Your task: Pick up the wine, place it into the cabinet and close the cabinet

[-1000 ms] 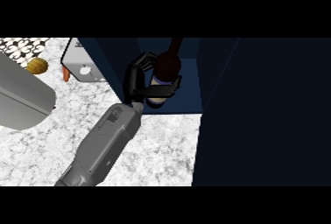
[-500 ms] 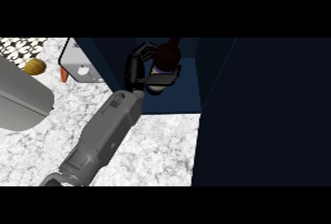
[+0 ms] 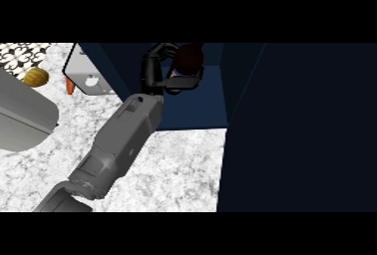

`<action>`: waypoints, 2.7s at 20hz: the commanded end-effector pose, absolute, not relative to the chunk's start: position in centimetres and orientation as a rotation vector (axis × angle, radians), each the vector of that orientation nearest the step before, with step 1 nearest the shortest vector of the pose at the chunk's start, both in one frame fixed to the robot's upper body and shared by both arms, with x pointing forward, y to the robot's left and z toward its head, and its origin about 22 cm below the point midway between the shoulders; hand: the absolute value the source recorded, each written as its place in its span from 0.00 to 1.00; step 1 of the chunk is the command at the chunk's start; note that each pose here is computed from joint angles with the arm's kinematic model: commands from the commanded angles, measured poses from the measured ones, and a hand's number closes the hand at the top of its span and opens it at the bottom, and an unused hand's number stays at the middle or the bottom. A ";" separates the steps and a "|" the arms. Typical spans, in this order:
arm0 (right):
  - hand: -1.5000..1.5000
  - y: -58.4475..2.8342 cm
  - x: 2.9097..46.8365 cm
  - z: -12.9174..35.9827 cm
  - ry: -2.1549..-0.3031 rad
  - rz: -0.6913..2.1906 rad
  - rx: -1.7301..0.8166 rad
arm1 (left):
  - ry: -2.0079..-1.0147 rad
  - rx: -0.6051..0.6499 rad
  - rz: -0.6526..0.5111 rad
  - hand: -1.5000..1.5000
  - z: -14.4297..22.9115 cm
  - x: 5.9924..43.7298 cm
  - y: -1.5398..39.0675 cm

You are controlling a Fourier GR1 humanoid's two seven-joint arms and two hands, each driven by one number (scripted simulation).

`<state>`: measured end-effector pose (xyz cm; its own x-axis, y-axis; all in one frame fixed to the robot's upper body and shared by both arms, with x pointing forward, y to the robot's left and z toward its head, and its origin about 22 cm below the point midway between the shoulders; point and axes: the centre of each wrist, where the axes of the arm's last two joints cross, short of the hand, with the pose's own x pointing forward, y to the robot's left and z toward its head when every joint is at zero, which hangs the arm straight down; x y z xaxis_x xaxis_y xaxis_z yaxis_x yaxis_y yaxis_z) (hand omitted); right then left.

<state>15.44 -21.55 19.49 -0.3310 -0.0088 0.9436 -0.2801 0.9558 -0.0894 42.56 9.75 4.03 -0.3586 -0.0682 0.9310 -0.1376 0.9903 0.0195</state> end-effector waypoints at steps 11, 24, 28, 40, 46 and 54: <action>0.00 -20.9 14.1 20.6 -1.933 0.278 0.281 | -1.827 0.061 0.297 1.00 4.5 43.5 10.0; 0.00 -21.0 14.2 20.2 -1.916 0.308 0.274 | -1.821 0.129 0.239 1.00 3.8 43.5 10.7; 0.00 -21.3 14.2 20.8 -1.925 0.310 0.270 | -1.804 0.186 0.205 0.00 3.1 43.3 11.4; 0.00 -21.0 15.7 20.1 -1.919 0.303 0.275 | -1.784 0.288 0.117 0.00 1.2 42.5 12.1; 0.00 -20.4 15.5 20.5 -1.942 0.314 0.301 | -1.816 0.302 0.177 0.00 0.2 42.0 12.4; 0.00 -20.8 16.3 19.9 -1.937 0.311 0.291 | -1.839 0.243 0.151 0.00 -1.2 41.3 13.6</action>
